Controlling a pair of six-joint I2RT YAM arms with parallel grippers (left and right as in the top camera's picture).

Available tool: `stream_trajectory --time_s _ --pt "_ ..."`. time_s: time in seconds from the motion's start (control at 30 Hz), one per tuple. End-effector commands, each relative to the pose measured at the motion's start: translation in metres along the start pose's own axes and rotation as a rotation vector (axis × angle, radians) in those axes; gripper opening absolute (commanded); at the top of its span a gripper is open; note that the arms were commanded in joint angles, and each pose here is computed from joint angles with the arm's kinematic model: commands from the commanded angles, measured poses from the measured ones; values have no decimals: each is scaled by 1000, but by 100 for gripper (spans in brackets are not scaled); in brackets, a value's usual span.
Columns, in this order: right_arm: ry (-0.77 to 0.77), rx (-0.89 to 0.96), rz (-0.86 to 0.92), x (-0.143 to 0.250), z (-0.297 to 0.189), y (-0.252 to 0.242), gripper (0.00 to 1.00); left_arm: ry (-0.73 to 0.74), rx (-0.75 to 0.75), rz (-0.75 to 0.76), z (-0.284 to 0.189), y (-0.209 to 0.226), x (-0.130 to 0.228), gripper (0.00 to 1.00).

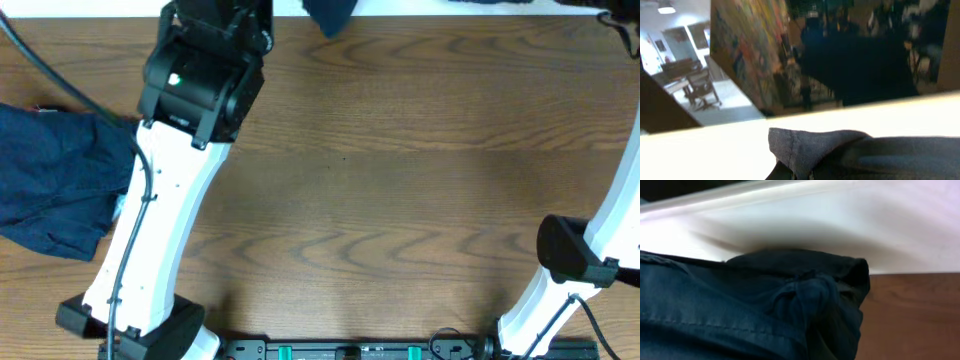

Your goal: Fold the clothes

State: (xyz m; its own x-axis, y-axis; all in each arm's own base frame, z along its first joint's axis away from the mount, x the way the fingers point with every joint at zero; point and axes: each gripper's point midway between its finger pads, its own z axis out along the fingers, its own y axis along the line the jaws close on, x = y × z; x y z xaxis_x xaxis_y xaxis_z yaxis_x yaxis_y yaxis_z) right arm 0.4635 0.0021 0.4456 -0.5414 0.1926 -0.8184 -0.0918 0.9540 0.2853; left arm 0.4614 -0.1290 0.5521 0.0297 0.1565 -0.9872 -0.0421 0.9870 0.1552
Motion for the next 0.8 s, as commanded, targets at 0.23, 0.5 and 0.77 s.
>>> stream_trajectory --time_s 0.23,0.5,0.77 --pt "290 178 26 70 8 -46 1 413 -10 123 -15 10 102 6" --pt "627 164 96 154 33 -50 1 658 85 224 -28 -6 168 6" --pt "848 137 107 225 67 -42 1 691 150 243 -23 -18 183 6"
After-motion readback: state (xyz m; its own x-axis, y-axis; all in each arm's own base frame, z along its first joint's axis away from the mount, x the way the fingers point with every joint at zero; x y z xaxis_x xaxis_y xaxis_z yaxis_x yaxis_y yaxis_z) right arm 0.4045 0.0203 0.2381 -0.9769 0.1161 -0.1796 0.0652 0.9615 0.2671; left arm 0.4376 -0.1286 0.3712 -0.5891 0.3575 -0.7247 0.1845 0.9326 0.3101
